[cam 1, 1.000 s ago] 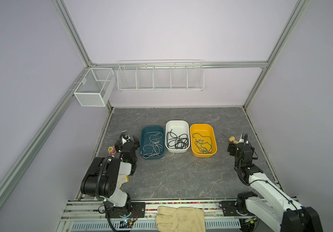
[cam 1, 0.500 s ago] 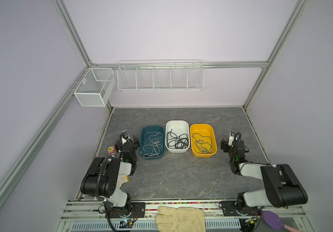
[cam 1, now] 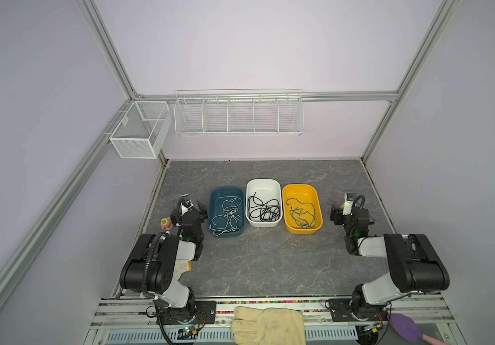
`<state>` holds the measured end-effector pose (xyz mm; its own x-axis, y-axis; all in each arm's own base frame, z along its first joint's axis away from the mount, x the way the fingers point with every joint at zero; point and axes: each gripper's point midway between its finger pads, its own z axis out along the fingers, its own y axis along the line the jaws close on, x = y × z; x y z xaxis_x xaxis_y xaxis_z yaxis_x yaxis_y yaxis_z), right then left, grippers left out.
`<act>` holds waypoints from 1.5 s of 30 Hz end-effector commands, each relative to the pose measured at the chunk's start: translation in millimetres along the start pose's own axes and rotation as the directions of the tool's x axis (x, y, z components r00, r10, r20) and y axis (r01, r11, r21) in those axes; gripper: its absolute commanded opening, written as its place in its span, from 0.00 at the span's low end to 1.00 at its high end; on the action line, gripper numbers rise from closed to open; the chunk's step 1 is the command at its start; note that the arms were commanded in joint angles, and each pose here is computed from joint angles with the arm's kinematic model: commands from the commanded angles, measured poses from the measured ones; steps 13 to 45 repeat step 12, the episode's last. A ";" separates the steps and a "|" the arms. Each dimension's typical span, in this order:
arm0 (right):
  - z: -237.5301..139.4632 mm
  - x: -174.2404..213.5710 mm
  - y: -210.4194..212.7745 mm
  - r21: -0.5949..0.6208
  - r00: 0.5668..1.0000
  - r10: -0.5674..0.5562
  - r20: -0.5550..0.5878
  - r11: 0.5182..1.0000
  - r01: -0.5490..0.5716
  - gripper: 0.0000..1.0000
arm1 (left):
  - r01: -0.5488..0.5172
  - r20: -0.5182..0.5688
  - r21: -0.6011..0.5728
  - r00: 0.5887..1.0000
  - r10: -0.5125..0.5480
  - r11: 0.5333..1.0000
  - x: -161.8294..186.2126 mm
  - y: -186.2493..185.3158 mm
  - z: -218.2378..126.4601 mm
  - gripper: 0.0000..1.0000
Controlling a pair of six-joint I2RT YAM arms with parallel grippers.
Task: Untangle the cables
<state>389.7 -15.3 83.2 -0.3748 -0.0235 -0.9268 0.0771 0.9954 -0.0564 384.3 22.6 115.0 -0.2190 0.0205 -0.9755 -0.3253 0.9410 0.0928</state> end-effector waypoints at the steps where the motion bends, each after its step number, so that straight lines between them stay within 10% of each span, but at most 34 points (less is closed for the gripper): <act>1: 0.3 -11.7 4.0 -0.018 1.000 0.003 0.031 1.000 -0.002 0.88 | 0.033 0.032 0.004 0.999 -0.033 0.999 -10.4 -1.5 2.8 0.99; 45: 0.1 -11.6 4.4 -0.020 1.000 0.003 0.031 1.000 -0.002 0.88 | 0.033 0.033 0.003 0.999 -0.033 0.999 -10.8 -1.4 2.8 0.99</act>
